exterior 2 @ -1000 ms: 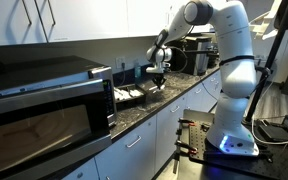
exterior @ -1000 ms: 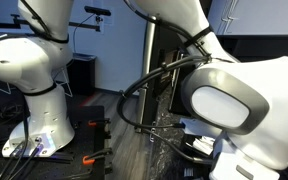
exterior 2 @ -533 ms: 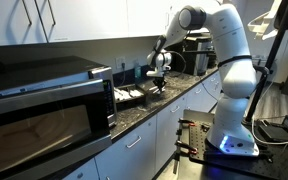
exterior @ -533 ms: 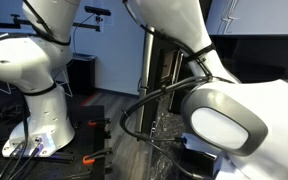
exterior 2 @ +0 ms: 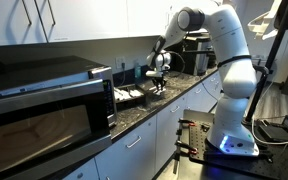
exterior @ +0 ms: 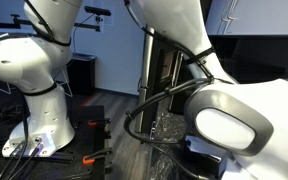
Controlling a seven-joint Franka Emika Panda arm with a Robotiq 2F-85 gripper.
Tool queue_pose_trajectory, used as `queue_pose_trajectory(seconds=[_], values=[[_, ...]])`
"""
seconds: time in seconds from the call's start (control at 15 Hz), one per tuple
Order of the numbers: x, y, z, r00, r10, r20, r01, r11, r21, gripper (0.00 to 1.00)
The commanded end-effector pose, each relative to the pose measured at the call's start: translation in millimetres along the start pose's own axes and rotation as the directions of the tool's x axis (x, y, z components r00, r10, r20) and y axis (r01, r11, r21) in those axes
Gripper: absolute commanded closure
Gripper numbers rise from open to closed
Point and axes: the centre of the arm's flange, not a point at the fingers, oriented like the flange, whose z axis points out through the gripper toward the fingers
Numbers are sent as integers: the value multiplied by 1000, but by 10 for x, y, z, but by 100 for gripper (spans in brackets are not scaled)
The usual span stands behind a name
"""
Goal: Remove one fork from the black tray
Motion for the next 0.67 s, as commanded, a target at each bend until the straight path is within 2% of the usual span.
queue_pose_trajectory(seconds=[0.0, 0.13, 0.27, 0.6], values=[[-182, 20, -237, 999, -33, -20, 34, 999, 37, 28], [-354, -21, -357, 997, -82, -4, 82, 995, 63, 12], [-555, -17, -546, 989, -147, 8, 146, 985, 96, 1], [-985, 2, -938, 938, -344, 29, 335, 928, 164, 0]])
